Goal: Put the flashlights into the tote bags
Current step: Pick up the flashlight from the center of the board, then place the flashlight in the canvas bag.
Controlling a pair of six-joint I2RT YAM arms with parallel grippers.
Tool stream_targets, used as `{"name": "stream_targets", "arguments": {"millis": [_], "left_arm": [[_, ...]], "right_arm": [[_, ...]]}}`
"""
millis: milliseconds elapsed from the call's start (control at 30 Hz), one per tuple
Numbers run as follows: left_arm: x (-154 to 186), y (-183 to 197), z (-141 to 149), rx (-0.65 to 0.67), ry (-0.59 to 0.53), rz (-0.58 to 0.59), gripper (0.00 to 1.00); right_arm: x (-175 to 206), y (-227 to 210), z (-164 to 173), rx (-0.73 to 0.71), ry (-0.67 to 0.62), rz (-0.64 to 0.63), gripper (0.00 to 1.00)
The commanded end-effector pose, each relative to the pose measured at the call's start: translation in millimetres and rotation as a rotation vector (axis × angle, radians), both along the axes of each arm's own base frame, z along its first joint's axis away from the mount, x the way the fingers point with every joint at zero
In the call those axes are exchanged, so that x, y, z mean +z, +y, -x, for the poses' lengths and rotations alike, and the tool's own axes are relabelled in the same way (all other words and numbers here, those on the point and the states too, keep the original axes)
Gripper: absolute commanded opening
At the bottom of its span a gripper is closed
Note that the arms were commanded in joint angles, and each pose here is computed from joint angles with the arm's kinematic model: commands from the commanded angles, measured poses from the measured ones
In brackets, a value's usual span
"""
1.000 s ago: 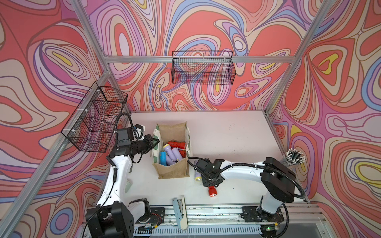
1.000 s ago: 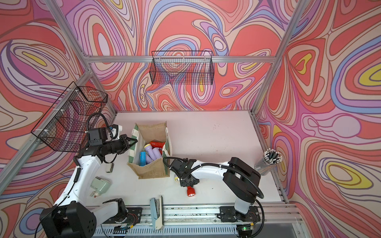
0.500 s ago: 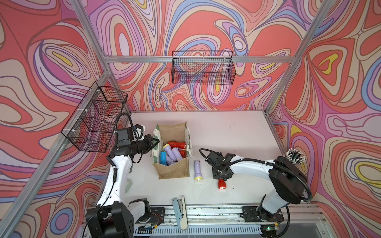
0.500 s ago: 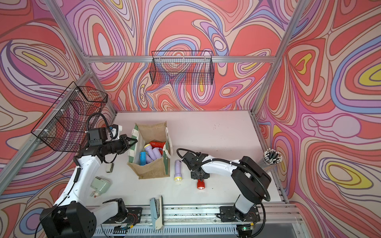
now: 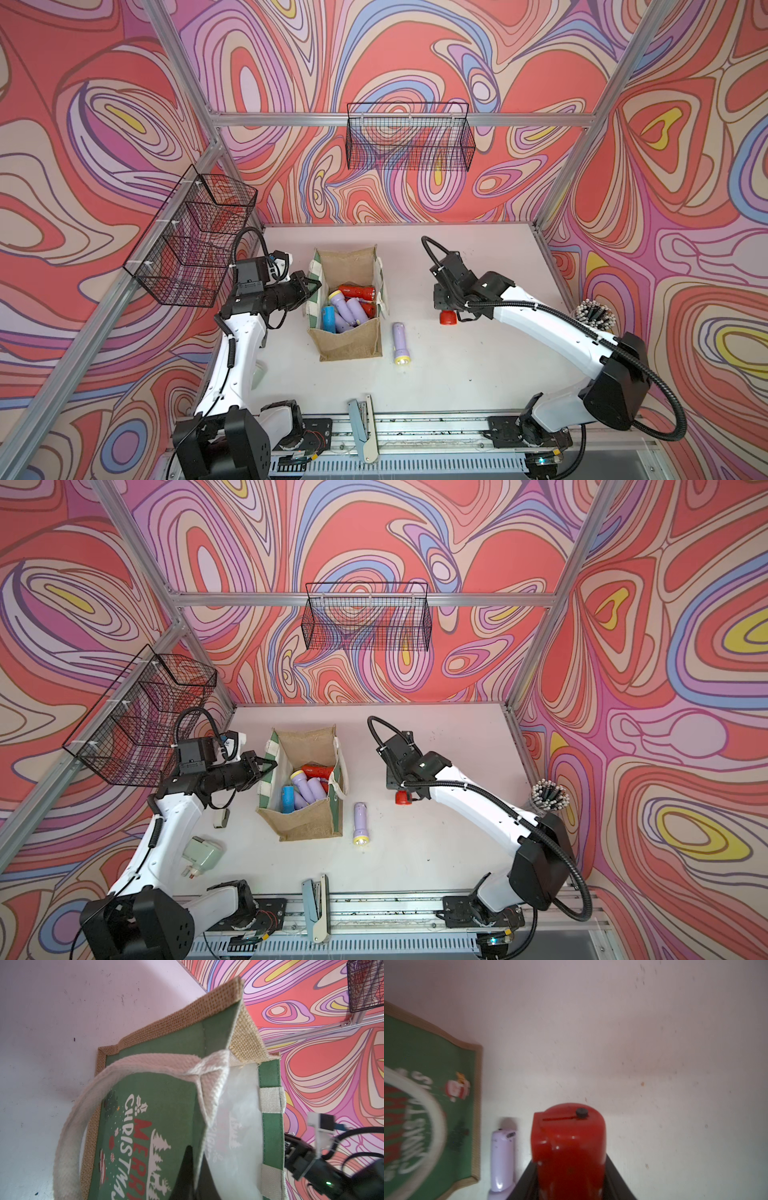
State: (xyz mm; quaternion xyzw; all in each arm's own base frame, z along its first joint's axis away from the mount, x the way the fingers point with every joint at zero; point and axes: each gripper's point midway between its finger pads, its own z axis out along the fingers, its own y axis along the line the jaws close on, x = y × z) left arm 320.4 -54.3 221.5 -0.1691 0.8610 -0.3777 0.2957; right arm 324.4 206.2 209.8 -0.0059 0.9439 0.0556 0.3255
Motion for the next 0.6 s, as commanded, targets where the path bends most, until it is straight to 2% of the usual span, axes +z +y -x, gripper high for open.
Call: {"name": "stream_targets", "arguments": {"millis": [0,100,267,567], "left_arm": [[13,-1,-1,-0.011,-0.033,-0.008,0.00],[11,0,0,-0.011,-0.025,-0.016,0.00],[11,2,0,-0.010,-0.018,-0.039,0.00],[7,4,-4,-0.004,-0.005,-0.042,0.00]], "right_arm": [[58,7,-15,0.061,-0.137,-0.011,0.30],[94,25,-23,0.112,-0.206,-0.091,0.29],[146,64,-24,0.231,-0.330,-0.342,0.28],[177,130,-38,0.401,-0.363,-0.544,0.28]]}}
